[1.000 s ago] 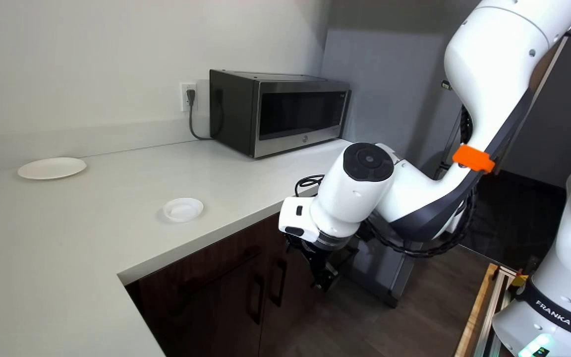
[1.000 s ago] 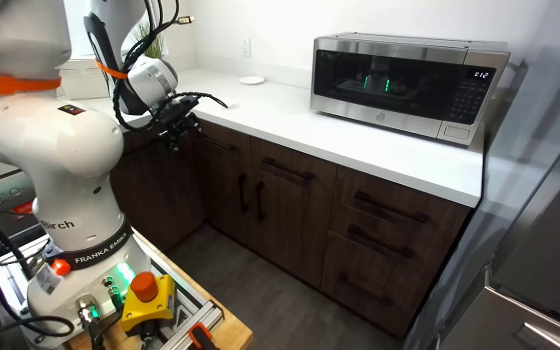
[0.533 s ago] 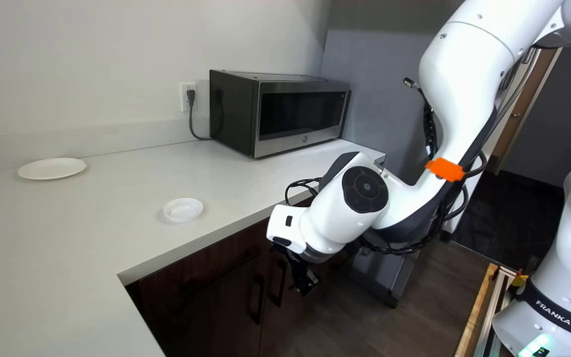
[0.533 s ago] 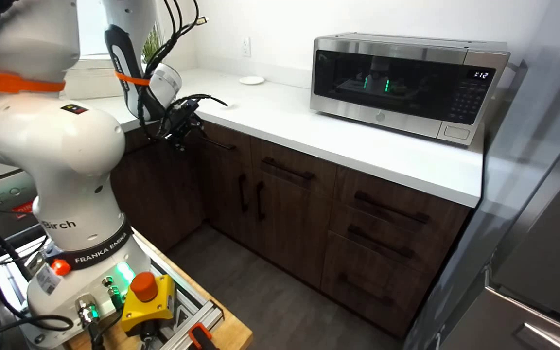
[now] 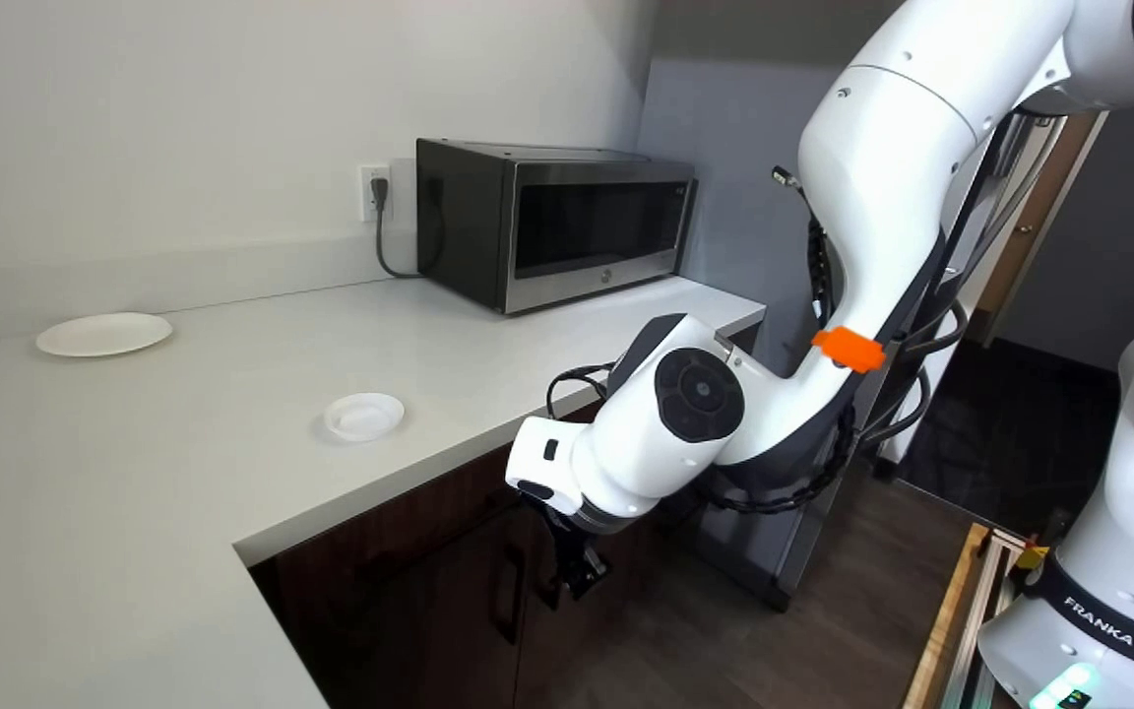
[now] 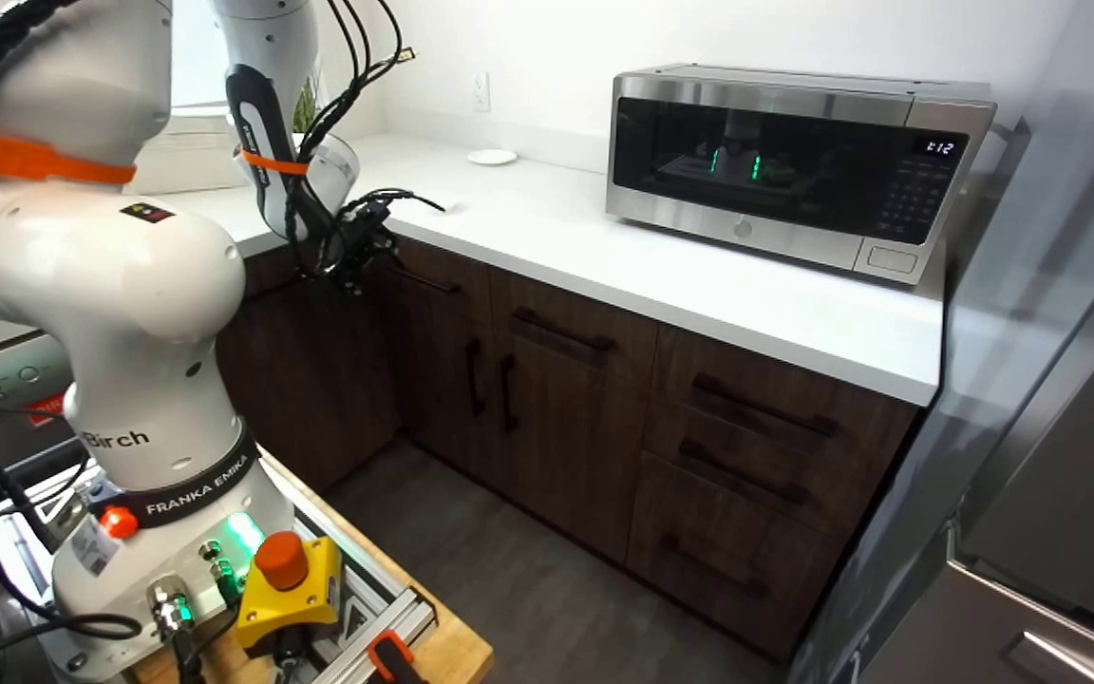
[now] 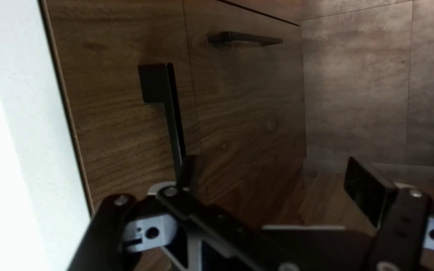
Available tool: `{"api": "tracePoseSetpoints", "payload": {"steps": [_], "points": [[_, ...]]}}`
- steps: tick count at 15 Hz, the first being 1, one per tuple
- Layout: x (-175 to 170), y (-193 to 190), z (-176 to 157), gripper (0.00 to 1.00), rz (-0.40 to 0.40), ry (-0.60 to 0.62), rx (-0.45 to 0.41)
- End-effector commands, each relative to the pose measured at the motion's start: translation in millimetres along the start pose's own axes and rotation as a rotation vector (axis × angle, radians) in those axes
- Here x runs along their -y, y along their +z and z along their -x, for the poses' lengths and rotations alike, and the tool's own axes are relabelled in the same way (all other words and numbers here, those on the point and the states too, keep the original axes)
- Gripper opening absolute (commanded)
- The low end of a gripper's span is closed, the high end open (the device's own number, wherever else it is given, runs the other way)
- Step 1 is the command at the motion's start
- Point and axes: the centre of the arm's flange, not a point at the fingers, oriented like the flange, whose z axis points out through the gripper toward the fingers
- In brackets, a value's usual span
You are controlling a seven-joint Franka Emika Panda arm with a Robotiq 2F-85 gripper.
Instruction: Open the drawer on the far left
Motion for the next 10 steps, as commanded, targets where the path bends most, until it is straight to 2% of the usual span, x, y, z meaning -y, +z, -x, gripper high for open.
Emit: {"api": "tracePoseSetpoints", "payload": {"steps": [1, 4, 10], "points": [[-14.8, 23.2, -8.3, 1.00, -0.005, 0.028, -0.024], [-24.3, 38.2, -13.9, 1.00, -0.016, 0.050, -0.017], [-14.2, 65.4, -18.1, 1.00, -0.035, 0.038, -0.020]]}}
